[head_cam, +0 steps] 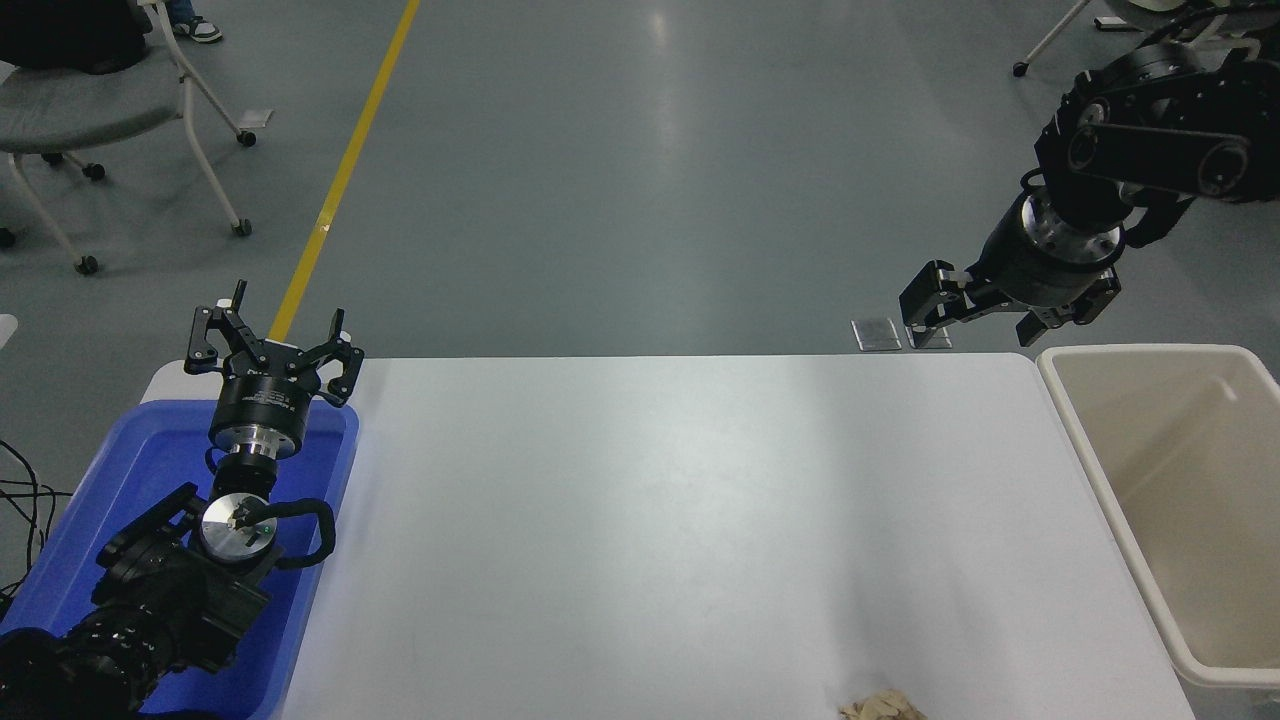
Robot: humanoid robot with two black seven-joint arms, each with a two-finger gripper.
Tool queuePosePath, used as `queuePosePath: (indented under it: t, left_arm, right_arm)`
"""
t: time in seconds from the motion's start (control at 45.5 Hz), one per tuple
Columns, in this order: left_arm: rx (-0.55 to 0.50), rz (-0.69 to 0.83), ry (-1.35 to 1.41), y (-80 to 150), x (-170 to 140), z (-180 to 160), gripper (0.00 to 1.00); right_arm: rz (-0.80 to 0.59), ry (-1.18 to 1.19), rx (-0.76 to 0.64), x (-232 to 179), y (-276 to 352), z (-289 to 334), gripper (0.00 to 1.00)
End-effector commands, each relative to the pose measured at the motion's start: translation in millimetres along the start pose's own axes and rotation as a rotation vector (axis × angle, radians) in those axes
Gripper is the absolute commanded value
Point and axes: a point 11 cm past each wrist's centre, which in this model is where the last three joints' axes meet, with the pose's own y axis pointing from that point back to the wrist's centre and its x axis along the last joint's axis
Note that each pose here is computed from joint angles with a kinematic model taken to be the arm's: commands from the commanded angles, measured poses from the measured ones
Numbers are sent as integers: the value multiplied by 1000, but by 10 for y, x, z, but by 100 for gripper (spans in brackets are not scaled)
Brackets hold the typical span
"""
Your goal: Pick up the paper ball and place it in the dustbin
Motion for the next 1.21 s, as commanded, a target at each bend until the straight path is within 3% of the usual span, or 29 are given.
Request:
queuePosePath:
  t: [0.0,1.187]
  left_arm:
    - [0,0,1,0,-1,-3,99]
    - [0,0,1,0,-1,-3,99]
  right_arm:
    - [4,-1,-9,11,18,25,100]
    - [-47,-10,-51,-123,-136,154,100]
